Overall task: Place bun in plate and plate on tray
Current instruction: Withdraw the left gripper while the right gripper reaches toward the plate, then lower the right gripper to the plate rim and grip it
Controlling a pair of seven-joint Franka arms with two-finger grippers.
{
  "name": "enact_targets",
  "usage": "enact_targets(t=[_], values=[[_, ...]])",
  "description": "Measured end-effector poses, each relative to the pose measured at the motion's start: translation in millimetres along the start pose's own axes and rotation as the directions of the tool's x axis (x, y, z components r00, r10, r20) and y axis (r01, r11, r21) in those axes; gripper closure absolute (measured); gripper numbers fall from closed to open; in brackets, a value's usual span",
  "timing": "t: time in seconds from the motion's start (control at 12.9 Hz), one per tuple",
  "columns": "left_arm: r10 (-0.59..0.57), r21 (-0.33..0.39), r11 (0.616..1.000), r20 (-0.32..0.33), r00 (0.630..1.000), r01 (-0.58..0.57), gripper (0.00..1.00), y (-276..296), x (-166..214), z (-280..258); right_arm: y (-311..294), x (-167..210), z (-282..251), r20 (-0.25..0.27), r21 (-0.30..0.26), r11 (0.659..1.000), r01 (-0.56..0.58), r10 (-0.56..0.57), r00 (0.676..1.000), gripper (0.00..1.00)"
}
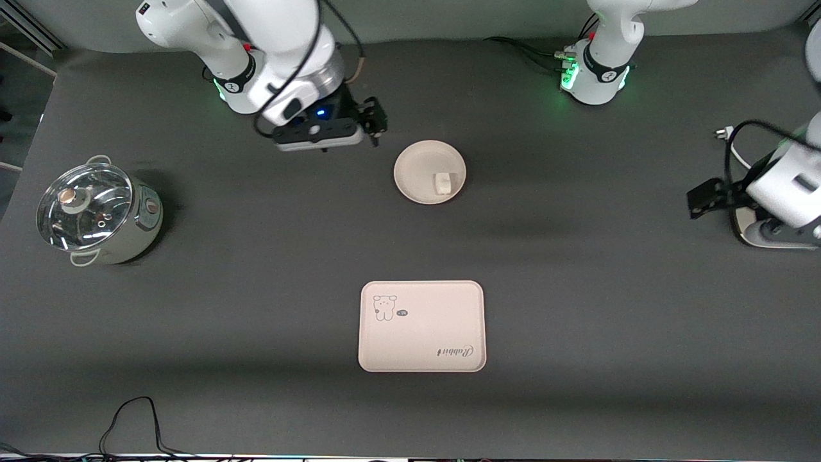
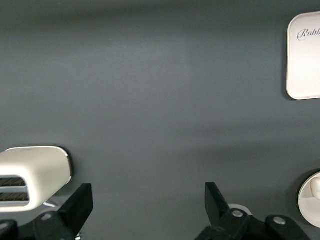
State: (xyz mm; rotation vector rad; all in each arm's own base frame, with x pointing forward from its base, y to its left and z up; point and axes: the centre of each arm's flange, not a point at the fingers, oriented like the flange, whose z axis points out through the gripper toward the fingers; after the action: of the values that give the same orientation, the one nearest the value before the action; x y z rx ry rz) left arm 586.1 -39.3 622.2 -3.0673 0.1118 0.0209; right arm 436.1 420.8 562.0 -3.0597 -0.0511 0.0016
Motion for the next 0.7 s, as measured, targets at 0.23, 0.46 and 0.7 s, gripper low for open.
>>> enact_targets(t=[0.23, 0.46, 0.7], values=[[-0.021, -0.034, 0.999, -0.002, 1.000, 0.021, 0.00, -18, -14, -3, -18, -19, 37, 0.028, -0.024, 0.999, 0.035, -0.034, 0.999, 0.00], [-0.016, -0.050, 0.999, -0.034, 0.999, 0.014, 0.00, -17, -7, 20, -15, -26, 99, 0.029, -0.031, 0.999, 0.038, -0.037, 0.999, 0.00], [0.001, -0.064, 0.998, -0.042, 0.999, -0.004, 0.00, -5, -8, 28, -8, -45, 166, 0.013, -0.026, 0.998, 0.052, -0.051, 0.999, 0.00]])
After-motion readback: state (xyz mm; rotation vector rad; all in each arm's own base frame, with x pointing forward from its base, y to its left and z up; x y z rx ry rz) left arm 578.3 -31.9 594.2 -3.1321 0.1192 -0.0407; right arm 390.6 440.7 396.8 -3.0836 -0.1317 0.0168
